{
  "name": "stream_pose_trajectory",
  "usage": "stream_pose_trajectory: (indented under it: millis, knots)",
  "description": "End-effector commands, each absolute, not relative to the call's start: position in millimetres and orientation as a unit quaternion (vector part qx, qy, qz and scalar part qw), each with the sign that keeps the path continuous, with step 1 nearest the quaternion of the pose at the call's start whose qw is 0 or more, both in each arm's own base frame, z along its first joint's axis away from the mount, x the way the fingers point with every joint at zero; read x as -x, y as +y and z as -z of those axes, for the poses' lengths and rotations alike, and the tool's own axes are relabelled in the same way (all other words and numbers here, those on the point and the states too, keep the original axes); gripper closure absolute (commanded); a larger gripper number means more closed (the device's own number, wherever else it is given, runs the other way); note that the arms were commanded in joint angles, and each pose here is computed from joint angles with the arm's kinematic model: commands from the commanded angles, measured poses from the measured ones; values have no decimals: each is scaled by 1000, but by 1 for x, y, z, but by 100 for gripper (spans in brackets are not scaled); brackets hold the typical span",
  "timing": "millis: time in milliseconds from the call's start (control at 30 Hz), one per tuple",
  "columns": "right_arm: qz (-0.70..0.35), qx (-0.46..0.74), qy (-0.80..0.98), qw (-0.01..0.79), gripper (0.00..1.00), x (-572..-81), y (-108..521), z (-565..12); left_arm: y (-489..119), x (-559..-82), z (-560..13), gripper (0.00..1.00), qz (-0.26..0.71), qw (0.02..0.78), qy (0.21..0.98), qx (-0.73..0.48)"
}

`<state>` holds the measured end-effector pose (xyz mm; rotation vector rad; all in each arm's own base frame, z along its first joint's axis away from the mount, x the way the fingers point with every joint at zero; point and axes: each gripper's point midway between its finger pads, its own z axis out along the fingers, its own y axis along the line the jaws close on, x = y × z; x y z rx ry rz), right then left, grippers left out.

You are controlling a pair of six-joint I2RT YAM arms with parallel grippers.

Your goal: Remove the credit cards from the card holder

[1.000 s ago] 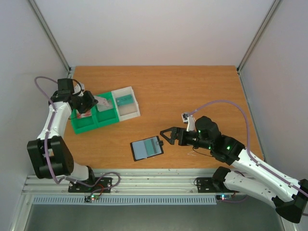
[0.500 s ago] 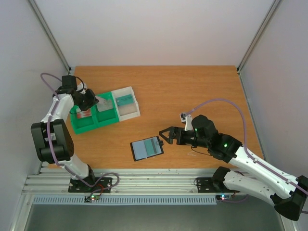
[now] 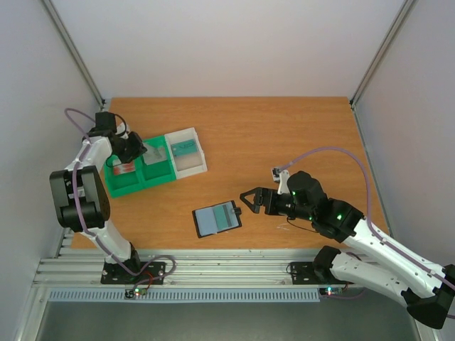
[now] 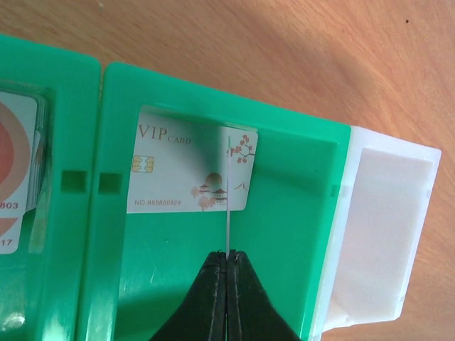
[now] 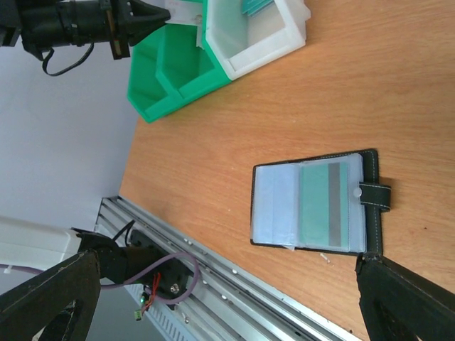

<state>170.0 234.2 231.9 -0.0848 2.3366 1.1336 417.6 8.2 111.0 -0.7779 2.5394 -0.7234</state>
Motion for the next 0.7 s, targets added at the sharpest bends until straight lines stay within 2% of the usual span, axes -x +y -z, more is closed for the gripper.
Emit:
stream_pose_trajectory:
  millis: [0,333,567,667]
  knots:
    - [-412,35,862,293,2,-173,228,-245,12,-438,-116,100,269,222,896,276]
    - [-400,35,864,304,2,-173,221,-245,13,-442,-100,92,270,213,894,289]
    - [-395,39,864,309,1,-174,219,-250,16,-440,-102,74,259,210,897,291]
    - [-394,46,865,309,1,-173,220,-248,16,-436,-106,70,254,205,899,291]
